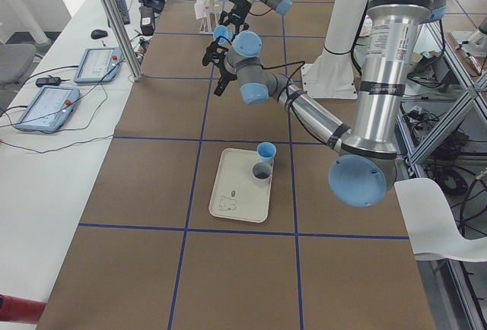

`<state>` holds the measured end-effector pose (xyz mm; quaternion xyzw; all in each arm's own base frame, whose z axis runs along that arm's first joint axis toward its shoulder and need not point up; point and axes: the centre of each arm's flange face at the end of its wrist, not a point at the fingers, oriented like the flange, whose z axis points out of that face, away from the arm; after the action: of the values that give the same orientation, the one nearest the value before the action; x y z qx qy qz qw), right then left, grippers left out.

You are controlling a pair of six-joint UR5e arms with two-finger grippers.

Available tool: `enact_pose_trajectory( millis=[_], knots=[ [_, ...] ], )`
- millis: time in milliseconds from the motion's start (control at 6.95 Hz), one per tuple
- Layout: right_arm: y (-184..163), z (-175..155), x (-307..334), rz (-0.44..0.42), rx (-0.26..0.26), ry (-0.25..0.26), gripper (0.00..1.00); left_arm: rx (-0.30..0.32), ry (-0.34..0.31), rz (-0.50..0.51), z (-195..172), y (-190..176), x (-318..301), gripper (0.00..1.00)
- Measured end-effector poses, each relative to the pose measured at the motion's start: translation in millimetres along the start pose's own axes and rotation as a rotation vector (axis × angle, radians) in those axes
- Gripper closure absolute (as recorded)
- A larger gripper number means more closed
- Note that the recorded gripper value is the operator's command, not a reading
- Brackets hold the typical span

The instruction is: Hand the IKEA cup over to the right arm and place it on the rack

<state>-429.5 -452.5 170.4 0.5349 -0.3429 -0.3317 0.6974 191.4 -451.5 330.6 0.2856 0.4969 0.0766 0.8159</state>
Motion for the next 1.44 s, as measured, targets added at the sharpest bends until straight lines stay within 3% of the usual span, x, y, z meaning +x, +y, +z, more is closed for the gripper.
enact_pose_trajectory(
  millis=[288,431,719,1007,1150,1294,1438],
  knots=[
    [2.3,-36.1,82.3,-0.171,-0.218,0.140,1.00,0.001,-0.134,0.177,-44.5,16.9,-81.9,0.00],
    [4.1,-62.5,119.0,-0.290,-0.320,0.182,1.00,-0.010,-0.143,0.212,-59.6,22.6,-101.3,0.00],
    [18.2,-108.4,175.2,-0.502,-0.538,0.216,1.00,-0.032,-0.110,0.218,-69.9,28.3,-110.8,0.00],
    [60.2,-138.8,216.6,-0.823,-0.821,0.240,1.00,-0.035,-0.100,0.211,-71.2,29.3,-111.5,0.00],
    [87.7,-146.3,227.9,-0.927,-0.948,0.247,1.00,-0.035,-0.099,0.207,-71.7,29.2,-111.0,0.00],
    [112.7,-149.6,232.8,-0.977,-1.034,0.240,1.00,-0.034,-0.098,0.205,-71.8,28.9,-110.7,0.00],
    [128.9,-147.8,229.0,-0.998,-1.077,0.235,1.00,-0.034,-0.097,0.204,-71.5,28.9,-110.6,0.00]
  ],
)
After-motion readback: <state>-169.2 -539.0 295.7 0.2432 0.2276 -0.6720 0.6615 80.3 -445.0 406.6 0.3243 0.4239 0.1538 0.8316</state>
